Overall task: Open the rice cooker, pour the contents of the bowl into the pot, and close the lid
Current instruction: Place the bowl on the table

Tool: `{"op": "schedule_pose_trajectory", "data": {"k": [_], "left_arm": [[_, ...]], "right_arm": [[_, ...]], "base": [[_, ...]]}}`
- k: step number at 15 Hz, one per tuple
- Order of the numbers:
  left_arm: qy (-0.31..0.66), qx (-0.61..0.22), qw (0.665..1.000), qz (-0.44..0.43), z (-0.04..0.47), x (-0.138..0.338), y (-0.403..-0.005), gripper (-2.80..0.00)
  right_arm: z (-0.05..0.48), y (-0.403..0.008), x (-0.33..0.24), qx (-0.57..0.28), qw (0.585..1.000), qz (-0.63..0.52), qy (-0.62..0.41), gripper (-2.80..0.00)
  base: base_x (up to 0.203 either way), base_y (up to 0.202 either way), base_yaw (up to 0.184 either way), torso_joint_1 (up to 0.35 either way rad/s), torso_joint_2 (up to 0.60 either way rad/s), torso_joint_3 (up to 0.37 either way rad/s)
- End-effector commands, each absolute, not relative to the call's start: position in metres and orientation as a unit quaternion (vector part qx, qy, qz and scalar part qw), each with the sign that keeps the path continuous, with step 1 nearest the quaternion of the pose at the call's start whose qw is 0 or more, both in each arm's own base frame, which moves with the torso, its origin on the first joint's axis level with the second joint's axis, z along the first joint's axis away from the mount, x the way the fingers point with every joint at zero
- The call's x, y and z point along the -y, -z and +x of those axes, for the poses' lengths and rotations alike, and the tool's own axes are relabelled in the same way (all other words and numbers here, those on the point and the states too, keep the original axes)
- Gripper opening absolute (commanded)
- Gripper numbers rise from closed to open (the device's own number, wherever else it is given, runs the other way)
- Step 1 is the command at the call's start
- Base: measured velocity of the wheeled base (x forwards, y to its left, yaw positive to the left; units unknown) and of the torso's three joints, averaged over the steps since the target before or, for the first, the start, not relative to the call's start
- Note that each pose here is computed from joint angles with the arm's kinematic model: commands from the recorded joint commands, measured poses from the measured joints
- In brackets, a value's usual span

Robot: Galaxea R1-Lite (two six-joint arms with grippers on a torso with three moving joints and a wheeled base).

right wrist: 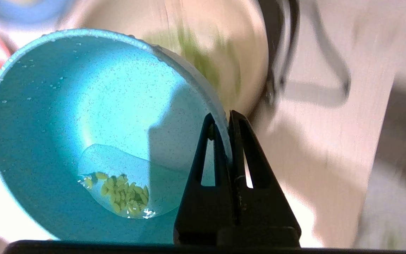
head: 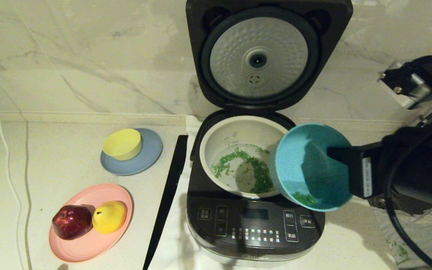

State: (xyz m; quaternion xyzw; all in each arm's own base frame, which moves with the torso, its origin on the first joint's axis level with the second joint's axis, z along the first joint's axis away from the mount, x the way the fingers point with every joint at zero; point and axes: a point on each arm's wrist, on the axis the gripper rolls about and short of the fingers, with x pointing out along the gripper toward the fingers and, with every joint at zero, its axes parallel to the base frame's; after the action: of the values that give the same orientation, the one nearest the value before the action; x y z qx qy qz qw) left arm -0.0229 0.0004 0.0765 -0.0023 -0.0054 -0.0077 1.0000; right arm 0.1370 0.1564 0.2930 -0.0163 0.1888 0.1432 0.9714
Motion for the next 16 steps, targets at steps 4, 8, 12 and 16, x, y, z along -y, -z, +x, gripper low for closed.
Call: {"op": "schedule_pose_trajectory", "data": {"k": [4, 8, 12, 16], "left_arm": [[0.008, 0.005, 1.000, -0.002, -0.023, 0.000, -0.076, -2.80], [0.008, 0.004, 1.000, -0.002, -0.023, 0.000, -0.076, -2.80], [0.008, 0.005, 1.000, -0.002, -0.023, 0.000, -0.076, -2.80], [0.008, 0.004, 1.000, -0.002, -0.023, 0.000, -0.076, -2.80]], "right_arm": [[0.124, -0.288, -0.078, -0.293, 0.953, 0.039, -0.072, -2.80], [0.127, -0.243, -0.049, -0.383, 0.921, 0.065, -0.014, -2.80], [0.151, -0.188, -0.038, -0.440, 0.892, 0.100, 0.011, -2.80], [0.181, -0.141, -0.041, -0.469, 0.877, 0.100, 0.027, -2.80]], "base": [[0.000, 0.000, 0.000, 0.000, 0.00, 0.000], [0.000, 0.000, 0.000, 0.000, 0.00, 0.000], [0.000, 0.000, 0.000, 0.000, 0.00, 0.000], [0.000, 0.000, 0.000, 0.000, 0.00, 0.000]]}}
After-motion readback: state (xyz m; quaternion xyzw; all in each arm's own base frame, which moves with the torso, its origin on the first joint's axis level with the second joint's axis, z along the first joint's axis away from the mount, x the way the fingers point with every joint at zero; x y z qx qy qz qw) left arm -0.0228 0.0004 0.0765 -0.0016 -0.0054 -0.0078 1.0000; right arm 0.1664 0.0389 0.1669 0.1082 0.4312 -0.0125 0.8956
